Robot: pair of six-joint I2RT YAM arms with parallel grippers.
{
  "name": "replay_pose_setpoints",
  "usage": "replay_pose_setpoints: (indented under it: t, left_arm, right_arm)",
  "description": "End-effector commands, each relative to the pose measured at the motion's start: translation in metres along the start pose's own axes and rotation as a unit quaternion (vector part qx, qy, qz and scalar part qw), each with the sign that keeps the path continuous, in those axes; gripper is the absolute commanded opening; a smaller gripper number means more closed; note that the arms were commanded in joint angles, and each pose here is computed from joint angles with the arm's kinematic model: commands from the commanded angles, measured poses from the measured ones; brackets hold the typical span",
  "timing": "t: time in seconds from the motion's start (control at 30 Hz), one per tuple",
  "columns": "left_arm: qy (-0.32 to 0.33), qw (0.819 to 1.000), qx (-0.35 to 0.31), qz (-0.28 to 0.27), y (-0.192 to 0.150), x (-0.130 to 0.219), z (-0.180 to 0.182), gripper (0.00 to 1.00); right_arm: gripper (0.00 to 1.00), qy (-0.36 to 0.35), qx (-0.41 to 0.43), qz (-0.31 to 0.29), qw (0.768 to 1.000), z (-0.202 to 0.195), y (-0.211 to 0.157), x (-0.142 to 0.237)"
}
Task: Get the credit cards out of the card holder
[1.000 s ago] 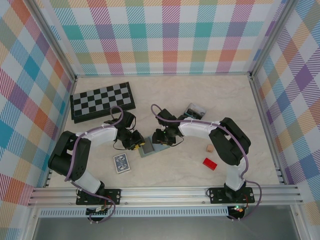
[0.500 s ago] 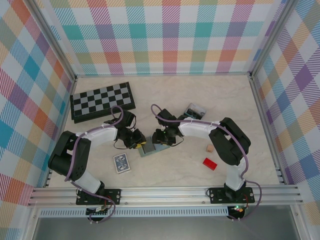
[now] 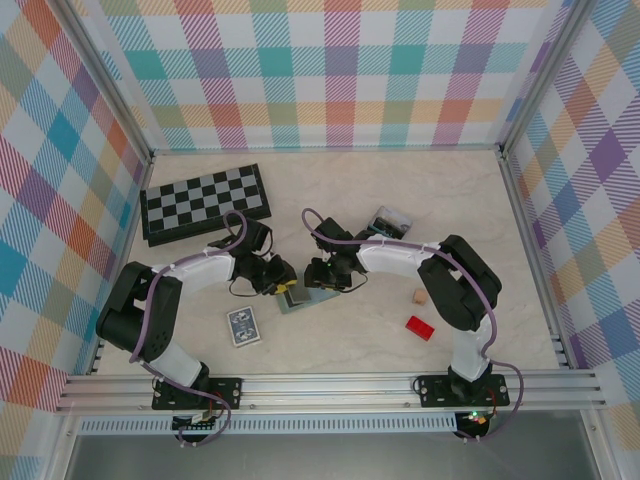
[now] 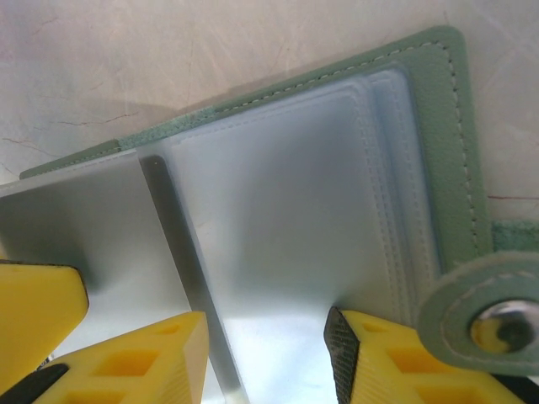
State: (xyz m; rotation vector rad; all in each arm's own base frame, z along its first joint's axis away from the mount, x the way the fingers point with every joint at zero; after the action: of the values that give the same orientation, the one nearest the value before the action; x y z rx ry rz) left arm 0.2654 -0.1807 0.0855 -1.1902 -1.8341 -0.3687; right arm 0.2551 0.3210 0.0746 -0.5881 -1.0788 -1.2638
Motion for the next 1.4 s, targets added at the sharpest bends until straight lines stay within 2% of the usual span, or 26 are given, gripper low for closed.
replay_pose_setpoints:
  t: [0.0, 0.17, 0.37, 0.53, 0.63, 0.77, 0.9, 1.17, 1.37]
  left_arm:
    - [-0.038, 0.999, -0.013, 0.009, -0.005, 0.004, -0.013, 0.26]
    - [-0.070, 0.997, -0.014, 0.022, -0.007, 0.003, -0.025, 0.27]
    - [-0.110, 0.993, -0.020, 0.044, -0.012, -0.003, -0.046, 0.32]
    - [-0.118, 0.991, -0.038, 0.056, -0.018, -0.011, -0.066, 0.39]
    - [-0.110, 0.992, -0.032, 0.048, -0.015, -0.013, -0.065, 0.43]
    - [-0.097, 0.995, -0.005, 0.010, -0.002, -0.006, -0.053, 0.43]
    - [-0.072, 0.997, 0.019, -0.023, 0.008, 0.003, -0.032, 0.38]
    - [-0.042, 0.998, 0.036, -0.021, 0.010, -0.007, -0.013, 0.26]
    - [-0.044, 0.998, 0.038, -0.007, 0.010, -0.014, -0.014, 0.24]
  right_arm:
    - [0.44, 0.008, -0.002, 0.000, 1.000, -0.001, -0.005, 0.006]
    - [0.45, 0.017, 0.009, -0.056, 0.998, 0.005, 0.004, 0.035]
    - [0.49, -0.015, -0.001, -0.108, 0.994, -0.006, 0.006, 0.062]
    - [0.50, -0.037, -0.009, -0.135, 0.990, -0.016, 0.004, 0.077]
    - [0.50, -0.041, 0.000, -0.144, 0.989, -0.017, 0.003, 0.082]
    - [0.50, -0.033, 0.020, -0.141, 0.989, -0.014, 0.004, 0.082]
    - [0.47, -0.007, 0.044, -0.118, 0.992, -0.004, 0.007, 0.073]
    - [0.32, 0.018, 0.057, -0.063, 0.996, 0.007, 0.017, 0.041]
    - [0.30, -0.012, 0.047, -0.039, 0.998, -0.001, 0.019, 0.024]
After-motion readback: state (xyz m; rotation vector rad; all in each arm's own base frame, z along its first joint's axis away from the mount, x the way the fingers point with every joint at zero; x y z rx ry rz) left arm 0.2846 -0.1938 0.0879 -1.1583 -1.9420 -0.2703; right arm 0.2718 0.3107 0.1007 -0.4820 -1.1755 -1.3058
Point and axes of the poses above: each hand's point on the last joint's axis, 136 mm out from that joint toward the fingers, its own x axis back along the fingers, its own z axis along the line the jaws close on, y = z × x, the point moved 5 cm from there along x, back along the fingers, and after that the axes turned 13 degrees about x, right-handed, at the moved point
